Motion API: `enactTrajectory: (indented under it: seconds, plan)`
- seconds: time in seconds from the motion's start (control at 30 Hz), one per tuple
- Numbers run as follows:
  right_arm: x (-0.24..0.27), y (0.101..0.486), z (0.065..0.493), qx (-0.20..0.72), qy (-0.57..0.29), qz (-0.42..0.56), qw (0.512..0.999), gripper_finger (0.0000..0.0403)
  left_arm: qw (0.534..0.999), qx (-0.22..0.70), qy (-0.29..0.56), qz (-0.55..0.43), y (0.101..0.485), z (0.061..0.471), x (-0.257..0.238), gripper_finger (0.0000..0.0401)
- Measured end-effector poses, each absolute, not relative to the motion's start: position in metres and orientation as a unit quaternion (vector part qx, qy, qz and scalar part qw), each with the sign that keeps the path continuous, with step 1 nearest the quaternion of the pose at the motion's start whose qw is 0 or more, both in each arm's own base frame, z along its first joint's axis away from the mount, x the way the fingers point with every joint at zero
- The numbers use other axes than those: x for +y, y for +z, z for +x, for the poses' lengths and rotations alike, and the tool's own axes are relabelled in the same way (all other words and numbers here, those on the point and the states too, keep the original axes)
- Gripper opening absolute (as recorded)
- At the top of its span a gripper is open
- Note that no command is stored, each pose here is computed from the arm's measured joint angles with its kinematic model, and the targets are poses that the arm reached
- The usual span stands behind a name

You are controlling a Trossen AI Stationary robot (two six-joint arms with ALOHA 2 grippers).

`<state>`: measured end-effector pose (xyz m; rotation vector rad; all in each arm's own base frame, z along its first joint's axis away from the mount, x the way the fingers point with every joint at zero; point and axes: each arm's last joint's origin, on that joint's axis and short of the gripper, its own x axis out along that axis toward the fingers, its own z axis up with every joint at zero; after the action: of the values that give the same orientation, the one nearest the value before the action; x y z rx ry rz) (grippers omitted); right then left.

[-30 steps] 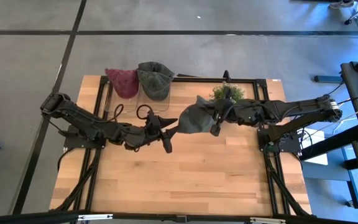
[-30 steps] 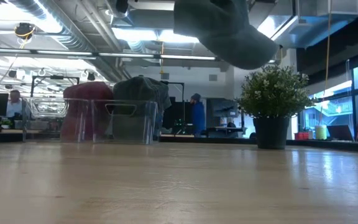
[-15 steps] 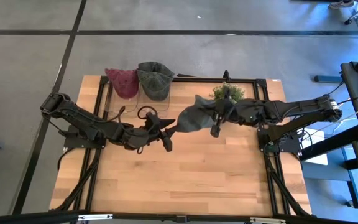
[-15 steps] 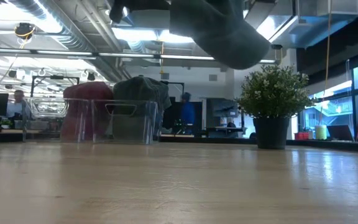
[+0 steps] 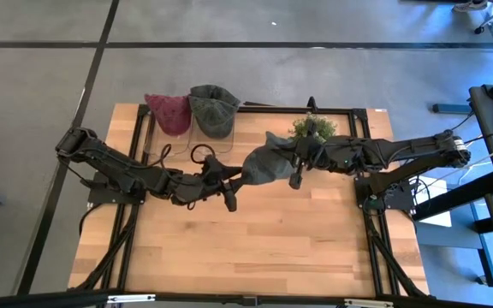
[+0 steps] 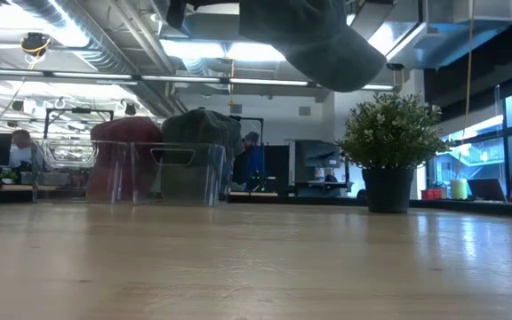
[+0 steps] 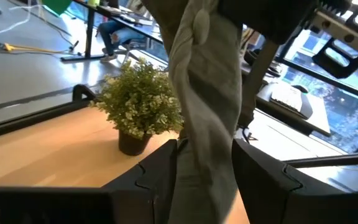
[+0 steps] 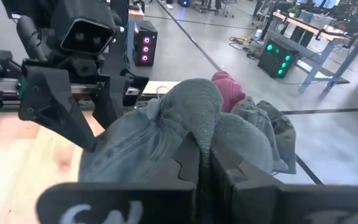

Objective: Pick & Place hat
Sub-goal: Put the black cap into the right transparent bin

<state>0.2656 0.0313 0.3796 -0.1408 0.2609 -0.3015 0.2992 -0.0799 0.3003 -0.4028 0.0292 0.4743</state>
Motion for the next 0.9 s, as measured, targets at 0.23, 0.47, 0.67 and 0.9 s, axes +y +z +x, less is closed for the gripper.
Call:
enactTrajectory:
  seconds: [0.23,0.47,0.67,0.9]
  plan:
    - [0.032,0.377,0.268,0.133,-0.149,-0.071,0.977,0.0012,0.953,0.016,0.225,-0.2,0.3,0.3,-0.08,0.0132]
    - [0.032,0.378,0.268,0.131,-0.15,-0.072,0.977,0.0012,0.956,0.014,0.233,-0.18,0.301,0.3,-0.08,0.0062]
    - [0.032,0.378,0.268,0.132,-0.149,-0.076,0.977,0.0012,0.958,0.001,0.249,-0.145,0.306,0.299,-0.079,0.0006]
    - [0.032,0.378,0.268,0.137,-0.144,-0.106,0.974,0.0044,0.962,-0.016,0.248,-0.114,0.317,0.296,-0.073,0.0004]
